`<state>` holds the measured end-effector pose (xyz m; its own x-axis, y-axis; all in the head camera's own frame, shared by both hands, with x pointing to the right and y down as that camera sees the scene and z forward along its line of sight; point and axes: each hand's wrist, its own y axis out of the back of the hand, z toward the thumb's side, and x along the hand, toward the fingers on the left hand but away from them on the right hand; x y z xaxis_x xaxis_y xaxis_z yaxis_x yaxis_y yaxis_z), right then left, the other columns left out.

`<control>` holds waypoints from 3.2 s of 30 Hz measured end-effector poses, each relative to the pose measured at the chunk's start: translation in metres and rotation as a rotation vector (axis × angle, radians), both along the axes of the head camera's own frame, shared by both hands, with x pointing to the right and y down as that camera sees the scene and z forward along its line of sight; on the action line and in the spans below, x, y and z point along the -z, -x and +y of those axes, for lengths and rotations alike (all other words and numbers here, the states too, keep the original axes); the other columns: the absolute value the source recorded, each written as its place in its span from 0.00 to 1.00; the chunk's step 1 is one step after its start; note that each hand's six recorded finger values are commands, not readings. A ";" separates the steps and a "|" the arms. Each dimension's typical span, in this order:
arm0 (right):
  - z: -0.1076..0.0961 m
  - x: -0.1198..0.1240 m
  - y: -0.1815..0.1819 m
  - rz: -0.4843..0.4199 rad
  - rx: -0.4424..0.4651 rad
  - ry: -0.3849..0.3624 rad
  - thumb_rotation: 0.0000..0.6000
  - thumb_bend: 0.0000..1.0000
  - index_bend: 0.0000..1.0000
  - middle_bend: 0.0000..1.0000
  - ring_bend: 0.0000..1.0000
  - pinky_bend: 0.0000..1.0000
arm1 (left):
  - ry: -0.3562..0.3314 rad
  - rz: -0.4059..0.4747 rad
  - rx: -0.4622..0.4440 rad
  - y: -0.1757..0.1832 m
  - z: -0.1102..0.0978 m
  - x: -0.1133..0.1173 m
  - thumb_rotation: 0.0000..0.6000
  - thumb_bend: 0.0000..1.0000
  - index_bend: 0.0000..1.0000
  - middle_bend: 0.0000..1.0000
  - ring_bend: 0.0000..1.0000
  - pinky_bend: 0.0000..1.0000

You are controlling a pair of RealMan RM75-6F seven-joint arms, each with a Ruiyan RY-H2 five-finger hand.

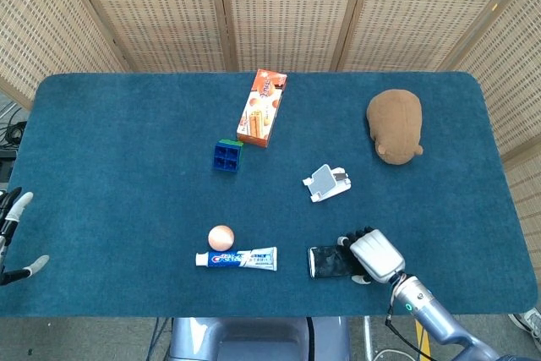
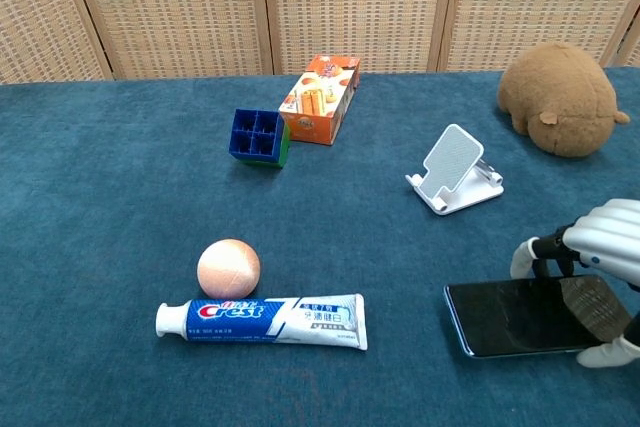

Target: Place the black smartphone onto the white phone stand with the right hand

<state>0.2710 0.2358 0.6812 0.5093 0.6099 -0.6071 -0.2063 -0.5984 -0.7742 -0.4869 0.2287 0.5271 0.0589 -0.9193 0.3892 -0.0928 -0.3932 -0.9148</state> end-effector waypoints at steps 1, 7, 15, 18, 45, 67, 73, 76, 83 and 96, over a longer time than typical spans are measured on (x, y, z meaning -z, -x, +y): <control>-0.001 0.002 0.000 -0.007 0.003 -0.008 1.00 0.59 0.47 0.58 0.54 0.42 | 0.000 0.000 -0.001 0.000 0.000 0.000 1.00 0.00 0.00 0.00 0.00 0.00; -0.010 0.020 -0.002 -0.043 0.017 -0.067 1.00 0.59 0.47 0.58 0.54 0.42 | 0.001 0.001 -0.002 0.000 0.001 0.000 1.00 0.00 0.00 0.00 0.00 0.00; -0.050 0.048 0.014 0.081 0.155 -0.331 1.00 0.59 0.47 0.58 0.54 0.42 | 0.003 0.007 0.004 0.001 -0.001 0.001 1.00 0.00 0.00 0.00 0.00 0.00; -0.072 0.063 0.028 0.147 0.206 -0.423 1.00 0.59 0.47 0.58 0.54 0.42 | 0.007 0.011 0.008 0.002 -0.002 0.001 1.00 0.00 0.00 0.00 0.00 0.00; -0.155 0.077 0.127 0.656 0.430 -0.606 1.00 0.57 0.47 0.56 0.54 0.42 | 0.069 0.074 0.049 0.017 -0.018 -0.002 1.00 0.00 0.00 0.00 0.00 0.00; -0.164 0.049 0.120 0.882 0.594 -0.619 1.00 0.57 0.47 0.55 0.54 0.42 | 0.098 0.039 0.048 0.013 -0.021 -0.013 1.00 0.00 0.00 0.00 0.00 0.00; -0.158 0.044 0.122 0.887 0.651 -0.618 1.00 0.57 0.47 0.56 0.54 0.42 | 0.070 0.025 0.049 0.011 -0.019 -0.009 1.00 0.00 0.00 0.00 0.00 0.00; -0.153 0.039 0.126 0.882 0.678 -0.613 1.00 0.57 0.47 0.56 0.54 0.42 | 0.067 0.024 0.046 0.010 -0.017 -0.009 1.00 0.00 0.00 0.00 0.00 0.00; -0.149 0.031 0.134 0.885 0.699 -0.608 1.00 0.57 0.47 0.56 0.54 0.42 | 0.060 0.022 0.043 0.009 -0.015 -0.007 1.00 0.00 0.00 0.00 0.00 0.00; -0.147 0.021 0.142 0.935 0.689 -0.601 1.00 0.57 0.47 0.56 0.54 0.42 | 0.064 0.023 0.045 0.009 -0.015 -0.008 1.00 0.00 0.00 0.00 0.00 0.00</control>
